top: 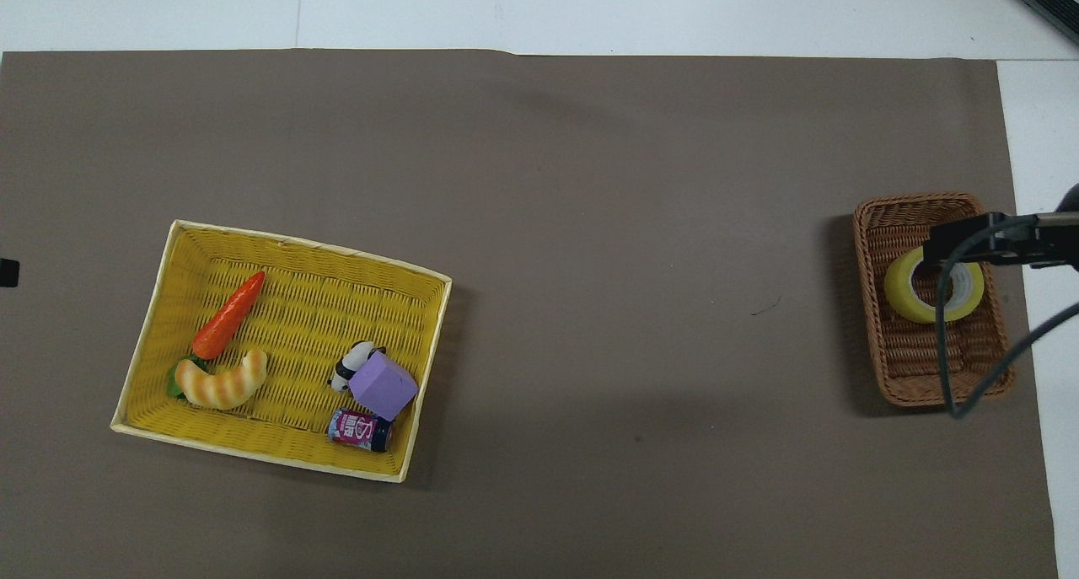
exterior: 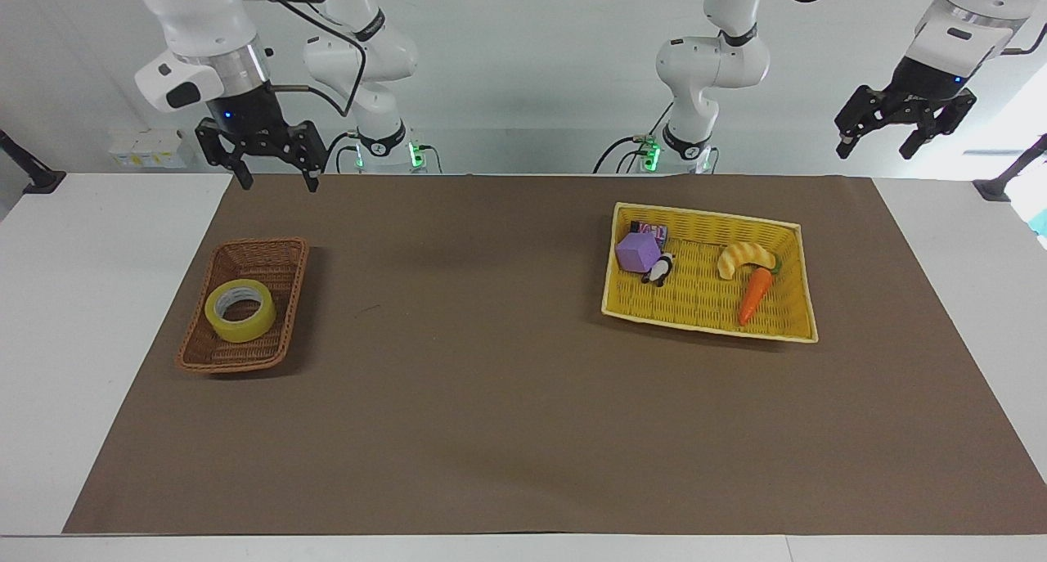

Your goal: Move tape to another basket

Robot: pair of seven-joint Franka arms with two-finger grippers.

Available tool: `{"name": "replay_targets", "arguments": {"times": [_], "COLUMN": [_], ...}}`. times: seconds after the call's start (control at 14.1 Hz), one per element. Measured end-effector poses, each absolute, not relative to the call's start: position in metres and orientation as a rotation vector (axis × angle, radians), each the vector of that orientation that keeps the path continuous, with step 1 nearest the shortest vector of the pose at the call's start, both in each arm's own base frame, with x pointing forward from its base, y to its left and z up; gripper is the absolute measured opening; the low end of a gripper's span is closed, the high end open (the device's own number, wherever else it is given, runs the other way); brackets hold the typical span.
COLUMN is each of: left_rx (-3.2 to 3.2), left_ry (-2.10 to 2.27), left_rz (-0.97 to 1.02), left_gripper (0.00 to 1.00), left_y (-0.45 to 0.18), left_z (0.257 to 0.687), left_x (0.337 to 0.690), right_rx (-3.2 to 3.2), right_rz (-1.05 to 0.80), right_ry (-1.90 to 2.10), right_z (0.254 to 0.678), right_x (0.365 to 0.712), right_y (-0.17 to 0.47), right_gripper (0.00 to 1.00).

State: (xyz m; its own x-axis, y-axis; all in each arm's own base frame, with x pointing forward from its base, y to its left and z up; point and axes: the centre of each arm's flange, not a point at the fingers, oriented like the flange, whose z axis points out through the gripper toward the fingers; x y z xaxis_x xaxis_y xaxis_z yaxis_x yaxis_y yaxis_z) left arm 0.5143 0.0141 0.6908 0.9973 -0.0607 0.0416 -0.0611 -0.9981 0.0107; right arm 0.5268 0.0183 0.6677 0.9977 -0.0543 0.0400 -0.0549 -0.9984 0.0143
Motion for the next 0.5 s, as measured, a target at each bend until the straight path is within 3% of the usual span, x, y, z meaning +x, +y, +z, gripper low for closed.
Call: {"name": "replay_targets", "arguments": {"times": [0.5], "left_rx": [3.128], "left_ry": [-0.096], "left_rz": [0.063], "left_gripper": [1.0], "left_y": [0.0139], "left_z": [0.6906], "left_x": [0.5143], "right_rx": [3.126], "right_rz": [0.057], "right_ry": [-0.092], "right_z": [0.6684], "right_x": [0.5198], "right_y": [0.0174], "right_gripper": [1.0]}}
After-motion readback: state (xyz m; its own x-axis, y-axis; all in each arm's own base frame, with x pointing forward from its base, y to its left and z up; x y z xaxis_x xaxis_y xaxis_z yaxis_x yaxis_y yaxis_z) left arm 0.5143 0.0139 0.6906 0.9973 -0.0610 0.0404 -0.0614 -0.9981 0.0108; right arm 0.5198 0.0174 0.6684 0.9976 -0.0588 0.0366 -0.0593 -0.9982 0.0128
